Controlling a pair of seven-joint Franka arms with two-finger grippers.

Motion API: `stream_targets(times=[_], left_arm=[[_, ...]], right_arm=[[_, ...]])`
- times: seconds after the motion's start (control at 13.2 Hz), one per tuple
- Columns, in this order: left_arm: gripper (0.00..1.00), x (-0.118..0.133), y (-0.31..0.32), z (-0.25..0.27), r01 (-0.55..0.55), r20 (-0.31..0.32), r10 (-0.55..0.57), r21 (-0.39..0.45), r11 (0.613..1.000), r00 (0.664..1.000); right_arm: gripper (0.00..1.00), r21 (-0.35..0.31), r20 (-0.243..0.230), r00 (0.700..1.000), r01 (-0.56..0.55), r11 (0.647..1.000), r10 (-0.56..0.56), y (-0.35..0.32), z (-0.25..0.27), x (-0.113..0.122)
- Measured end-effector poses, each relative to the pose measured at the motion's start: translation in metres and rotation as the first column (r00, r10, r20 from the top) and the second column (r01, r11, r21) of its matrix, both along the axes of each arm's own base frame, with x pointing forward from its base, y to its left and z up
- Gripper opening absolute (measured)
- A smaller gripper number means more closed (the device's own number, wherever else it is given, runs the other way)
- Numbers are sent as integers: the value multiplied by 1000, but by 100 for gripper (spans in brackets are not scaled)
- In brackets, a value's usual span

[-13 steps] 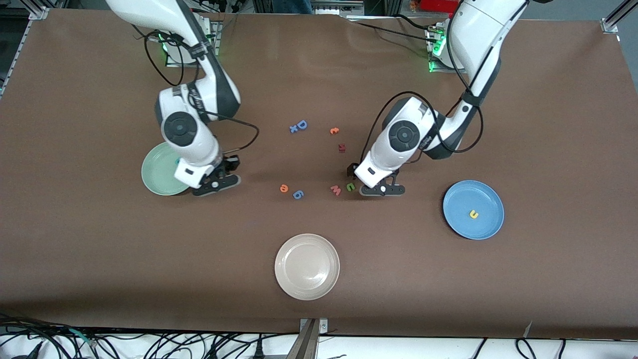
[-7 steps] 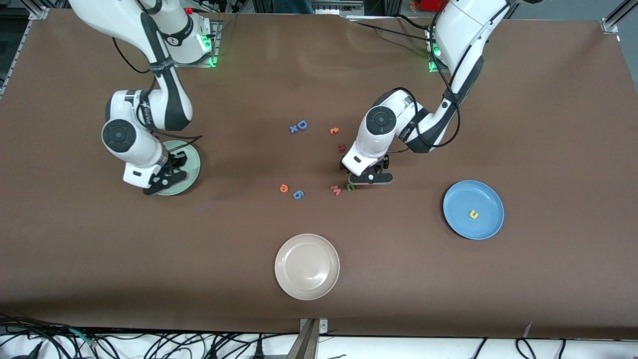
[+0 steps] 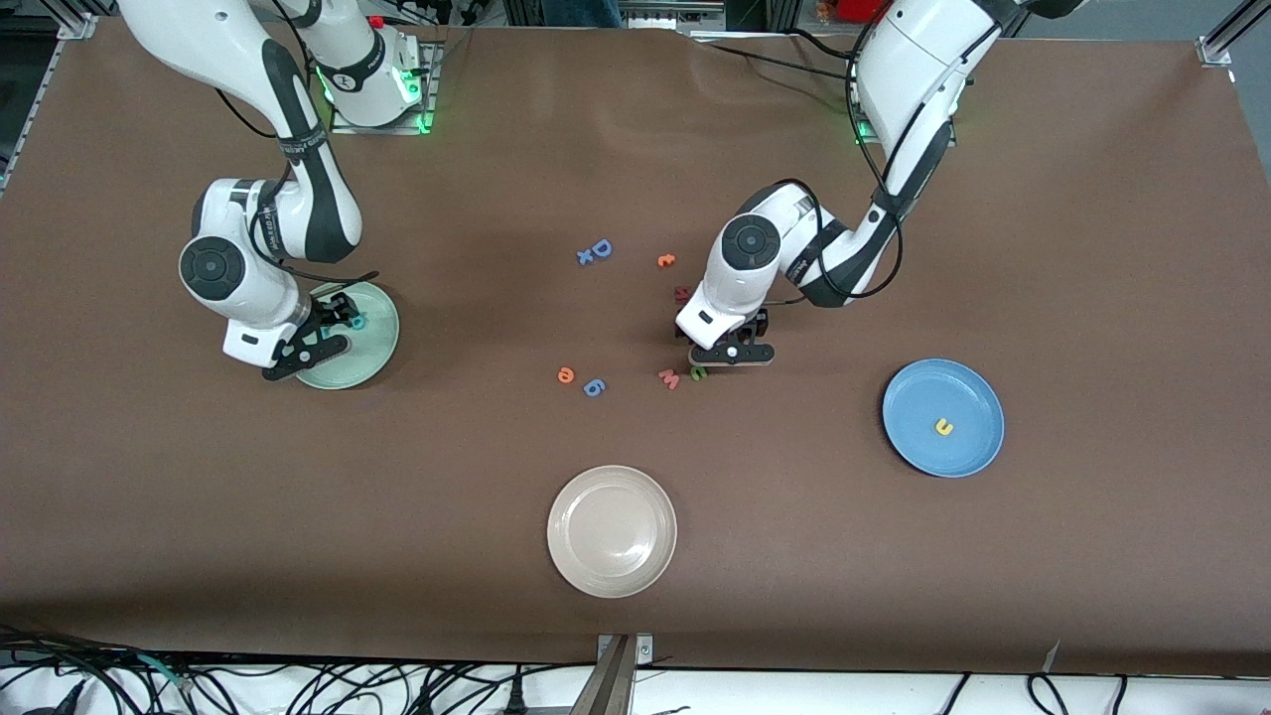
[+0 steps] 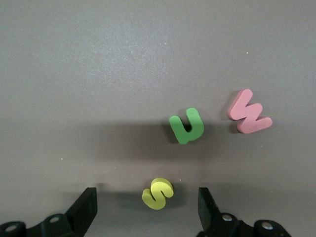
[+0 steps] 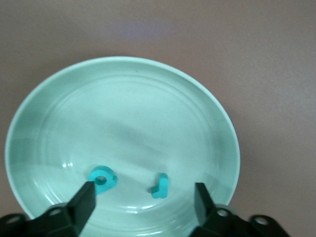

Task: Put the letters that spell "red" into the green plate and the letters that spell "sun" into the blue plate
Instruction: 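Drop the r on the green plate while the left gripper grasps yellow s, then drop the s on the blue plate while the right gripper grasps orange e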

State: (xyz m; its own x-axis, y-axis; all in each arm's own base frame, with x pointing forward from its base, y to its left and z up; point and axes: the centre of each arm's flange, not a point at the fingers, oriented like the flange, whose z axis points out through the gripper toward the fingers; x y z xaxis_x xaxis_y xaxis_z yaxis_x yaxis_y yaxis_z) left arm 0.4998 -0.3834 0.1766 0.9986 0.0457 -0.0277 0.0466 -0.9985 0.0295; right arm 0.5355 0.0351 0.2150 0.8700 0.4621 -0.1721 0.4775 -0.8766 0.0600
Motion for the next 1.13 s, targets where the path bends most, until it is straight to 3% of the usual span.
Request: stream_targets(times=[0.23, 0.45, 0.53, 0.6, 0.91, 1.13], left_arm=[[77, -4, -3, -3, 7, 30, -8, 35, 999, 1000], [67, -9, -8, -8, 2, 45, -5, 56, 998, 999], [67, -9, -8, -8, 1, 47, -4, 55, 998, 999], [60, -8, -10, -6, 1, 52, -4, 49, 999, 999], [52, -9, -12, -5, 2, 56, -4, 44, 999, 998], [39, -9, -14, -4, 2, 59, -4, 40, 999, 998]], right_arm=[[100, 72, 19, 1000, -24, 997, 23, 45, 16, 4], [100, 120, 77, 993, -97, 988, 88, 112, 37, 14], [100, 140, 102, 992, -85, 986, 71, 133, 43, 16], [100, 158, 123, 992, -60, 986, 41, 153, 47, 17], [100, 182, 171, 985, -34, 983, 2, 237, 37, 13], [100, 177, 178, 984, -24, 984, -8, 261, 25, 14]])
